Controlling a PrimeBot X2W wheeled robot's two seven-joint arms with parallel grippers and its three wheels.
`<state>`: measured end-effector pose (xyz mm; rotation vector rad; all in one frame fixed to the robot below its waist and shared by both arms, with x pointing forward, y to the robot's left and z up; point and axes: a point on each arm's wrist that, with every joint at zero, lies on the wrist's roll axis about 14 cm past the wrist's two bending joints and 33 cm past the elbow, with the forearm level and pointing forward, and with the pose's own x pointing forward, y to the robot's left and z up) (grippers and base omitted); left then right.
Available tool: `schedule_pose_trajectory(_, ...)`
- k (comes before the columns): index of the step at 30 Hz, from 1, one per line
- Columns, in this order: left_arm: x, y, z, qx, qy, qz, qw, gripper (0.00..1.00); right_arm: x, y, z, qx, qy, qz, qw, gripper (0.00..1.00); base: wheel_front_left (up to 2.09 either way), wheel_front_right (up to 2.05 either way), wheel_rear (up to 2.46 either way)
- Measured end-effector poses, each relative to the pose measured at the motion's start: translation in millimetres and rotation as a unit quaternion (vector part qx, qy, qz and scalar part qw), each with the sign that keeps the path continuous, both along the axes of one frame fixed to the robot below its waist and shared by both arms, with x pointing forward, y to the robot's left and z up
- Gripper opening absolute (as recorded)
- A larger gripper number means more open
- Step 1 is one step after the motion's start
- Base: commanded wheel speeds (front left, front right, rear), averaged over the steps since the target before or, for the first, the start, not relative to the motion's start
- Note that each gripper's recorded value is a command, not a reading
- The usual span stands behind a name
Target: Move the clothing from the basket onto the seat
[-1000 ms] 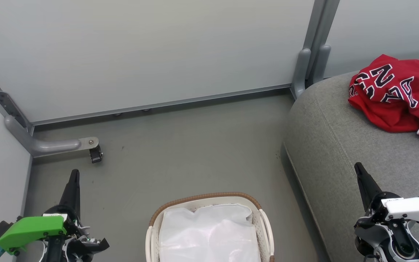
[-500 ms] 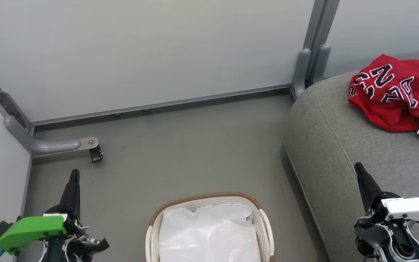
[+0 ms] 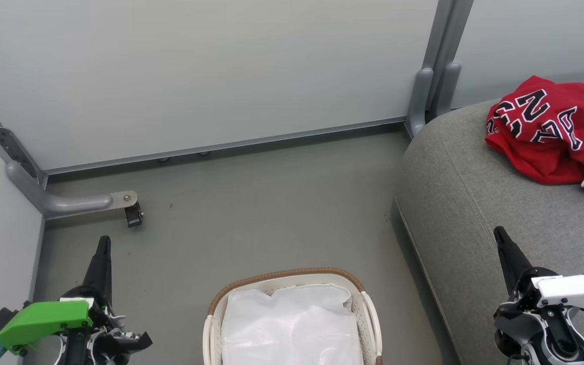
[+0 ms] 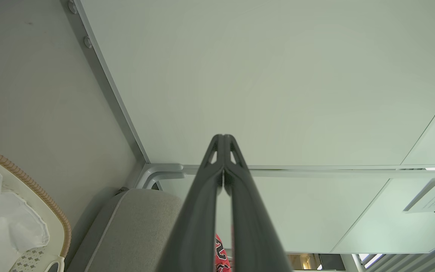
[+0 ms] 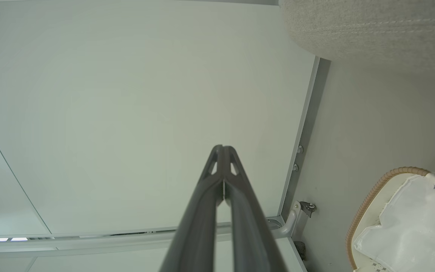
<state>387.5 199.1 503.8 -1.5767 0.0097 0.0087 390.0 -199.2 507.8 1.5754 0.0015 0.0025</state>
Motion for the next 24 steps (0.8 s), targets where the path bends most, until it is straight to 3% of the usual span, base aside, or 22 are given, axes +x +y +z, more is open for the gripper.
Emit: schedule_pose_trajectory(24,0.0,0.0,0.1,0.000,0.000,0.000,1.000,0.00,0.0,-0.2,0.0,0.000,0.000,0.000,1.000,0.00,0.00,0.00,0.00)
